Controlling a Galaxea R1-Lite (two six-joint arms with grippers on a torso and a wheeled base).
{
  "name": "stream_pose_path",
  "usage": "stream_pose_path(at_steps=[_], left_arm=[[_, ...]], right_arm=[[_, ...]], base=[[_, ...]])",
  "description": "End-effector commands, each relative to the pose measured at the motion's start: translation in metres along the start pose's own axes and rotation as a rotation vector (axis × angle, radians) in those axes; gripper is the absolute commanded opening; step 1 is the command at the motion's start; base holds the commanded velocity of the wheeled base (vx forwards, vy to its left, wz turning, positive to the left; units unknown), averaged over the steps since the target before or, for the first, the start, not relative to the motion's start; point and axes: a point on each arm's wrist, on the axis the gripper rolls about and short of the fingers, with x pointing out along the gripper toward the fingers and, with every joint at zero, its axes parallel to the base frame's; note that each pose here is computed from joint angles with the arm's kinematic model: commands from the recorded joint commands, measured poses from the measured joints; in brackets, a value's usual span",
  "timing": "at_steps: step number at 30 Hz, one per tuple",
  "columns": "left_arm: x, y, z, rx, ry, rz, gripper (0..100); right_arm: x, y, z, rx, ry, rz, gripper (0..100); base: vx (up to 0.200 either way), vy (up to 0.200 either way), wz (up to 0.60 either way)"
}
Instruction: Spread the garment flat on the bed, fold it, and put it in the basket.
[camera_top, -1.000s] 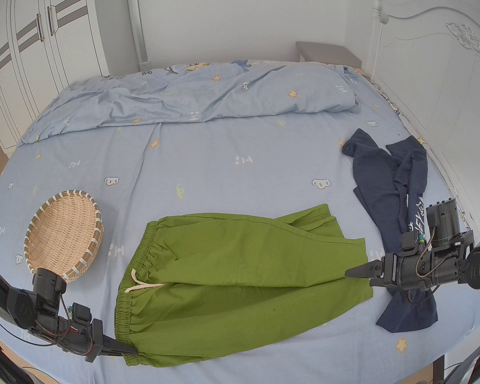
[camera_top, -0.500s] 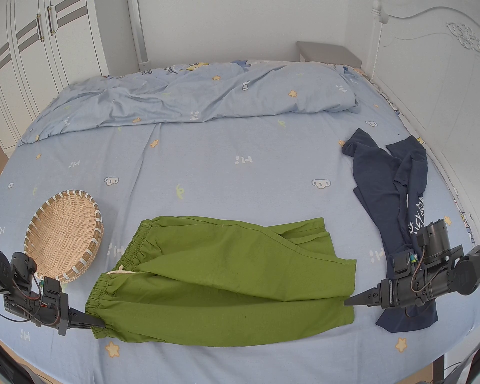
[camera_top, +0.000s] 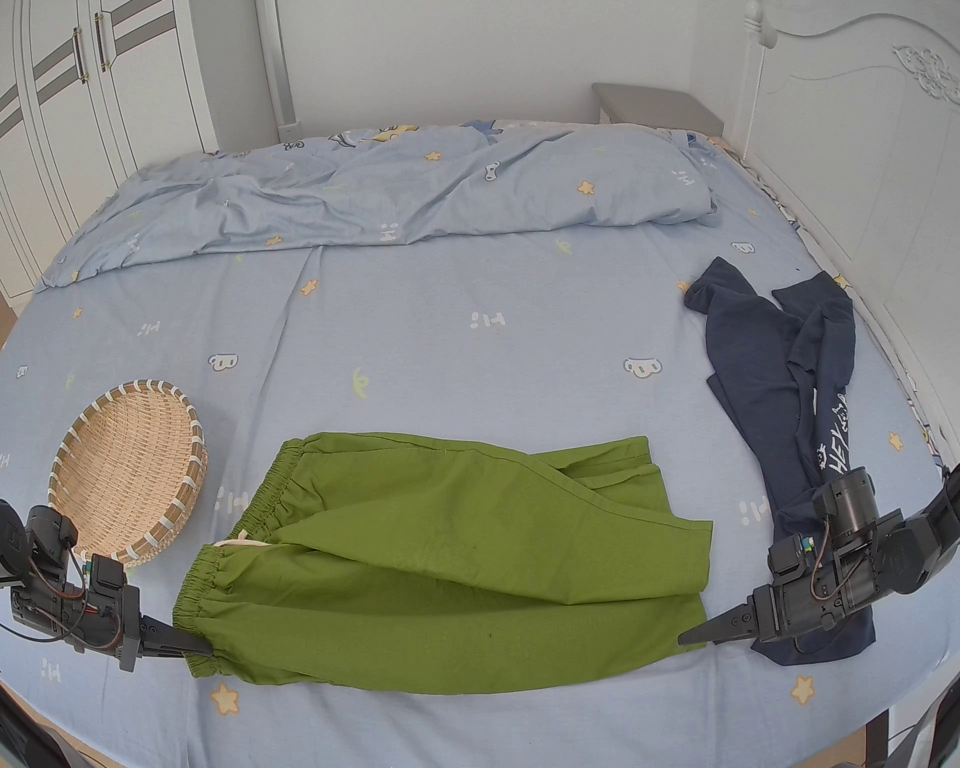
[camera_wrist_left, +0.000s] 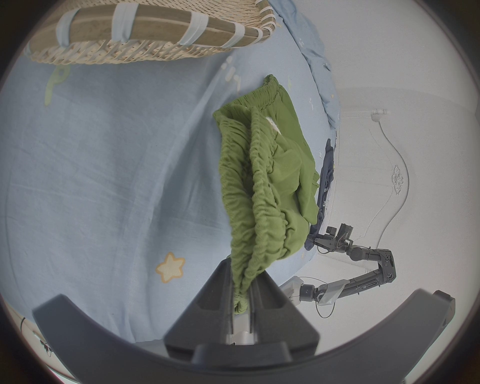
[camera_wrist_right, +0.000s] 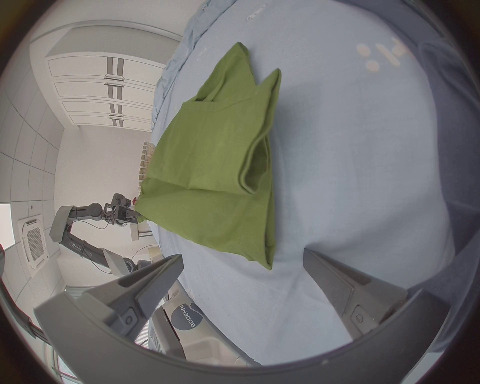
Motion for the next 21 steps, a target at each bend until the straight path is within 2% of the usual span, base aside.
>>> stream_pose_path(at_steps=[1,6,13,21], left_arm=[[0.001,0.0,0.0,-0.001,0.002,-0.002,0],[0.001,0.001,0.001,-0.003,0.003,-0.003,0],[0.002,0.002,0.002,-0.007,0.007,-0.003,0],[0.002,0.003,0.003,-0.01,0.008,-0.003,0]], right_arm=[[0.009,-0.007,0.0,0.027,0.034,0.008,100],[0.017,-0.006,0.004,0.012,0.053,0.048,100],[0.024,-0.004,0.008,-0.014,0.047,0.059,100],[0.028,-0.005,0.009,0.009,0.059,0.062,100]], base=[[0.0,0.0,0.0],[0.0,0.0,0.0],[0.0,0.0,0.0],[0.0,0.0,0.0]])
